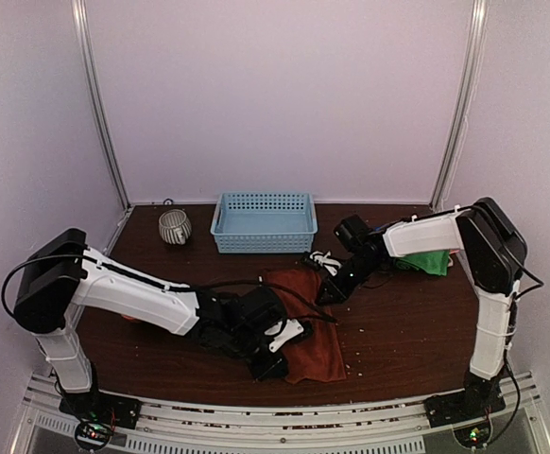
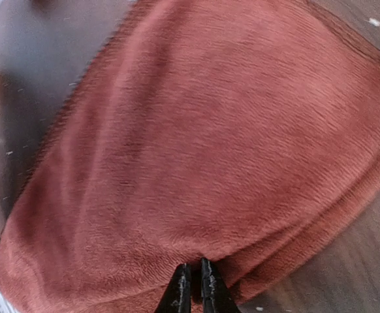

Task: Roll the towels
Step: Move the towel to the center of the board.

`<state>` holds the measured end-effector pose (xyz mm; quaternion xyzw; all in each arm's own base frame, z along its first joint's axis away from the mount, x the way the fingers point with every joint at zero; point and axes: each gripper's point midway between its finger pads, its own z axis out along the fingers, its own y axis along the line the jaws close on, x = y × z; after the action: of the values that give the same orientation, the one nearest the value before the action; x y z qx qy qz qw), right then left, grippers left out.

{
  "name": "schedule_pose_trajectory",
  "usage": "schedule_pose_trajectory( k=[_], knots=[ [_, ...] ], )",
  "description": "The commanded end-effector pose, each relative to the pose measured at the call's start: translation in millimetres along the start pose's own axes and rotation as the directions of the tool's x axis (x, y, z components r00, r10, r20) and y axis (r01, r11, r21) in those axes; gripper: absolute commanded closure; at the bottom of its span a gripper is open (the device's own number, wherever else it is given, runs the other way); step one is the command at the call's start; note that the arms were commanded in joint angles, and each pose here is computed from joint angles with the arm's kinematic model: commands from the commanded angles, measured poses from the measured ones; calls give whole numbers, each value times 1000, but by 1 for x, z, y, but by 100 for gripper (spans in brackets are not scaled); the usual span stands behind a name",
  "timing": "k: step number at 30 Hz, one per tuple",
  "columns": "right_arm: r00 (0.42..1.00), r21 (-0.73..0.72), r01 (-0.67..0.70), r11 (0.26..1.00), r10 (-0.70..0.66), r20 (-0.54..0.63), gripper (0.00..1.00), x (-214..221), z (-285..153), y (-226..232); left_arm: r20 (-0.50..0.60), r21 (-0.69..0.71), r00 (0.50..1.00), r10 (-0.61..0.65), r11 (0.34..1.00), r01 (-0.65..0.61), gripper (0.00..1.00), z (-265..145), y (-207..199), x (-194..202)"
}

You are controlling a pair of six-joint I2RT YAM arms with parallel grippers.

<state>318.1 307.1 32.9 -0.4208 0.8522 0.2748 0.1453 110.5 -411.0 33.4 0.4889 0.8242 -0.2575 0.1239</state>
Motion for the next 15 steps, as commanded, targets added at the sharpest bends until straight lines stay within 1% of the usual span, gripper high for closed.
schedule_pose_trajectory(
  k=[1, 3, 5, 7, 9, 12, 13, 15],
  knots=[
    [998, 192, -59, 980, 55, 23, 93, 0, -13, -41, 50, -9, 999, 12, 1000, -12, 93, -14, -4, -3],
    [998, 231, -59, 971, 54, 28, 93, 4, -21, -50, 54, -21, 998, 16, 1000, -15, 85, -16, -2, 0],
    [998, 236, -46, 971, 37, 44, 92, 4, -29, -51, 55, -26, 998, 30, 999, -28, 77, -17, -2, 1],
    [999, 193, -24, 981, 14, 53, 90, 2, -31, -42, 60, -45, 996, 60, 997, -58, 73, -16, -2, 0],
    [998, 123, -3, 992, -5, 67, 87, -5, -34, -28, 69, -85, 992, 106, 991, -100, 71, -16, -2, -5],
    [995, 24, 48, 999, -50, 88, 81, -16, -50, -3, 85, -162, 974, 211, 967, -196, 65, -15, -7, -17],
    [993, 0, 65, 998, -64, 102, 80, -19, -57, 6, 90, -195, 960, 267, 950, -246, 62, -16, -12, -22],
    [985, -18, 104, 994, -100, 139, 78, -23, -75, 22, 82, -286, 922, 379, 895, -343, 54, -17, -18, -31]
  ],
)
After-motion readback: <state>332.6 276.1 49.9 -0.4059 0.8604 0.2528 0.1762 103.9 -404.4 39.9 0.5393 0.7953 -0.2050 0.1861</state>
